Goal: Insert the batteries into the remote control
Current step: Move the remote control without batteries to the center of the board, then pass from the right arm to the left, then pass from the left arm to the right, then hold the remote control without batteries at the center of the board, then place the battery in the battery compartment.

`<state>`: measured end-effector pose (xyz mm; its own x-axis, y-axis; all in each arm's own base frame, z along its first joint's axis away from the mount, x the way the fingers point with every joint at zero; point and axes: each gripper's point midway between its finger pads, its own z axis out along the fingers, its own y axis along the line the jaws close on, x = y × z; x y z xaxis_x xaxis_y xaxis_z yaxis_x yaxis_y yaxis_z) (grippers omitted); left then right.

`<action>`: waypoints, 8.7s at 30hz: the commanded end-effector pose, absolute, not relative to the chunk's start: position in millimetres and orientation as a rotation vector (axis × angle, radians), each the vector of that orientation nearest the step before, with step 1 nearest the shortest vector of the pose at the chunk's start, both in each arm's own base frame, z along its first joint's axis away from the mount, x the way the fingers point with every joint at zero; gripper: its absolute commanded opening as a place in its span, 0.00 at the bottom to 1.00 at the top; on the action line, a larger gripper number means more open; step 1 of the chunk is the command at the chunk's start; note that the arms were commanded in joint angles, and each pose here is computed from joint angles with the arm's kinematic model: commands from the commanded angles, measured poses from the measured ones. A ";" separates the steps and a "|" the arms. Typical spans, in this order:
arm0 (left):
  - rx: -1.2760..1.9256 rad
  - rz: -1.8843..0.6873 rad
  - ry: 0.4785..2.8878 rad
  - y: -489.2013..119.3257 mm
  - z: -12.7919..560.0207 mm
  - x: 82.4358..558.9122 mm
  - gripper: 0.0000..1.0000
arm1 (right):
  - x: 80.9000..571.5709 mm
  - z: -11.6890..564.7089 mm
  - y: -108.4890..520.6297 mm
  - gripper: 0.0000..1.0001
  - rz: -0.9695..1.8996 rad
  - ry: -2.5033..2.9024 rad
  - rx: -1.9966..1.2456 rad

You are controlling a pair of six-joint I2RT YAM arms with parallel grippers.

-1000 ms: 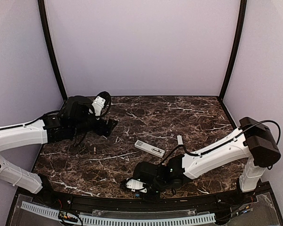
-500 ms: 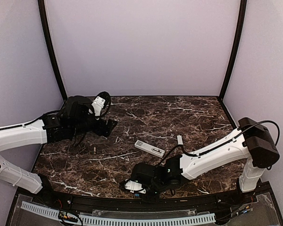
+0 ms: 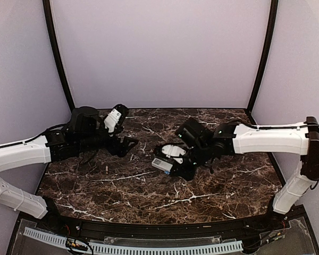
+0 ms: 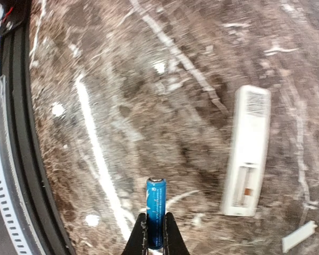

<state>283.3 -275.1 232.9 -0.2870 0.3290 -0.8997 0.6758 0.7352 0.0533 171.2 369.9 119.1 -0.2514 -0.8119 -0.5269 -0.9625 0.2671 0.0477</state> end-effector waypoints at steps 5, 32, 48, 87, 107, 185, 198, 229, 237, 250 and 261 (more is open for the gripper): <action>1.387 -0.709 1.780 -344.4 178.4 239.3 0.87 | 270.2 160.3 313.0 0.00 0.505 2.195 -1.413; 1.998 -0.447 1.714 -374.2 26.4 314.8 0.85 | 334.4 145.2 276.2 0.00 0.635 2.252 -1.156; 2.012 -0.275 1.960 -341.9 18.2 279.6 0.29 | 333.0 146.0 271.2 0.00 0.604 2.279 -1.151; 1.651 0.113 0.671 -377.4 210.6 255.8 0.65 | 242.0 195.7 382.3 0.00 1.075 2.304 -1.381; 1.686 0.217 0.689 -380.6 196.0 273.2 0.34 | 235.6 200.7 402.9 0.00 1.137 2.326 -1.384; 1.318 -0.405 1.788 -330.3 108.8 253.7 0.86 | 299.4 133.8 376.7 0.00 1.308 2.563 -0.796; 1.467 -0.353 2.025 -336.0 38.1 256.9 0.87 | 299.6 89.5 363.9 0.00 1.271 2.654 -0.775; 1.680 -0.607 1.907 -391.7 33.6 223.2 0.20 | 263.4 87.5 328.6 0.00 1.325 2.701 -0.661; 1.624 -0.598 1.963 -396.0 31.6 228.1 0.38 | 262.5 86.4 328.2 0.00 1.343 2.701 -0.609; 1.680 -0.414 2.033 -364.1 21.1 228.9 0.60 | 251.3 74.6 320.3 0.00 1.331 2.747 -0.477; 1.659 -0.499 2.042 -365.4 20.4 217.9 0.36 | 241.9 63.4 320.3 0.00 1.270 2.772 -0.419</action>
<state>229.0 -375.9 21.5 -0.1405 0.8019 -0.5807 0.9789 0.2005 0.0401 233.9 316.7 55.4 -0.9629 -0.2441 -0.1147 -0.2467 0.6252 0.7405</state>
